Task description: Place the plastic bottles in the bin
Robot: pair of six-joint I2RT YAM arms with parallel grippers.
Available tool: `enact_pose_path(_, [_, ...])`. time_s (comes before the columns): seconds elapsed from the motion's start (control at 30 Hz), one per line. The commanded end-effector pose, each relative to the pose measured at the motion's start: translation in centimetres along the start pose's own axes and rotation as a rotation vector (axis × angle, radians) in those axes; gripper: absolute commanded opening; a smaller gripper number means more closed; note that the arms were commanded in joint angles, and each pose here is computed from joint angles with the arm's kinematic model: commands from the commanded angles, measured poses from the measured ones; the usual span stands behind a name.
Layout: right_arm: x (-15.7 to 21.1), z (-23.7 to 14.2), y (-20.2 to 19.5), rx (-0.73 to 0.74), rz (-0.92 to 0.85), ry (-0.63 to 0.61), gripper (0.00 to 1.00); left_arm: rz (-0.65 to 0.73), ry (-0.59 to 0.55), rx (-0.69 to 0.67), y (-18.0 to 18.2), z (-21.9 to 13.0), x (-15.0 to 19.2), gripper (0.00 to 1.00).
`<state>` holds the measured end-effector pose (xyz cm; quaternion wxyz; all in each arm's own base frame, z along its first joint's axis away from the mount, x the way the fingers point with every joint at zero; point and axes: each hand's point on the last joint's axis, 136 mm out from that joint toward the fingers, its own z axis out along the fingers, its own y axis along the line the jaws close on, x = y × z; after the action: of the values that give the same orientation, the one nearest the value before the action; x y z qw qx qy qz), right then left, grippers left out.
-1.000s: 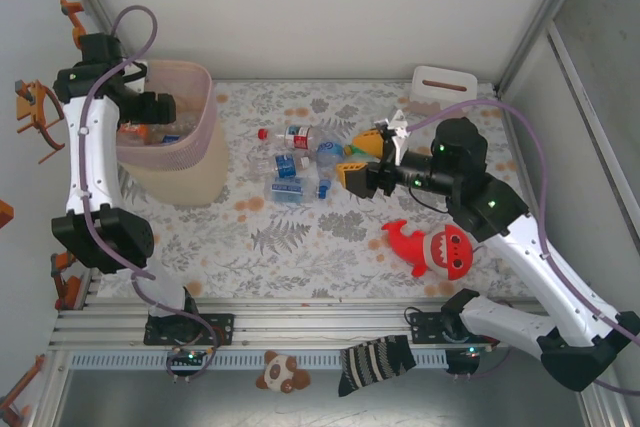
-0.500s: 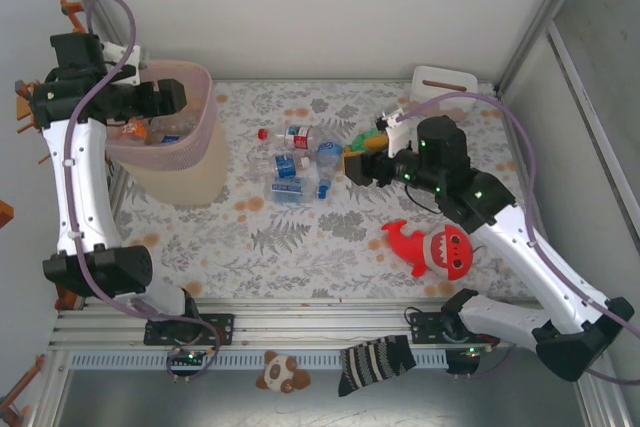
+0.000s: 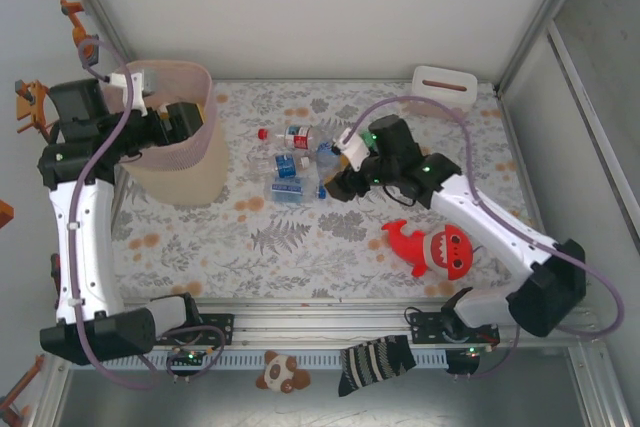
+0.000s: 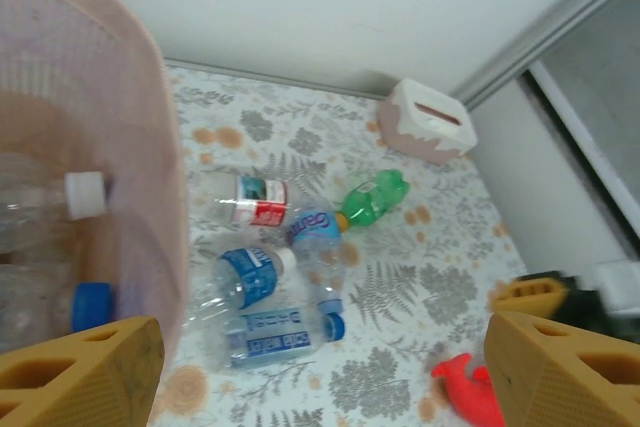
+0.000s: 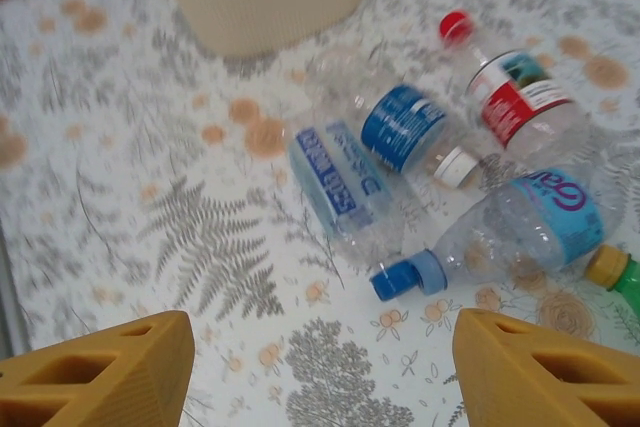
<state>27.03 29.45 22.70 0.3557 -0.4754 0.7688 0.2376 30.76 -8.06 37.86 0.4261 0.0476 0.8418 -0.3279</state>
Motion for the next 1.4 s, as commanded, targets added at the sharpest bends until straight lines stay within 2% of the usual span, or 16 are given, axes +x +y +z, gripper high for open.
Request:
enact_pose_path(0.0, [1.5, 2.6, 0.9, -0.056, -0.252, 0.080, 0.68, 0.016, -0.066, 0.109, -2.2, -0.6, -0.3, 0.83])
enact_pose_path(0.27, [1.7, 8.9, -0.1, -0.122, -0.330, 0.124, 0.70, -0.008, -0.039, 0.123, -2.2, -0.5, 2.6, 0.83])
enact_pose_path(0.63, [3.4, 15.5, -1.8, -0.157, -0.375, 0.191, 0.75, -0.006, -0.034, 0.160, -3.5, -0.8, 2.9, 0.83])
enact_pose_path(0.93, [5.2, 18.8, -2.4, -0.179, -0.368, 0.237, 0.76, -0.007, -0.024, 0.169, -3.7, -0.5, 3.2, 0.83])
enact_pose_path(1.37, [7.7, 20.1, -2.4, -0.197, -0.346, 0.290, 0.66, 0.000, -0.016, 0.179, -3.9, -0.4, 3.5, 0.83])
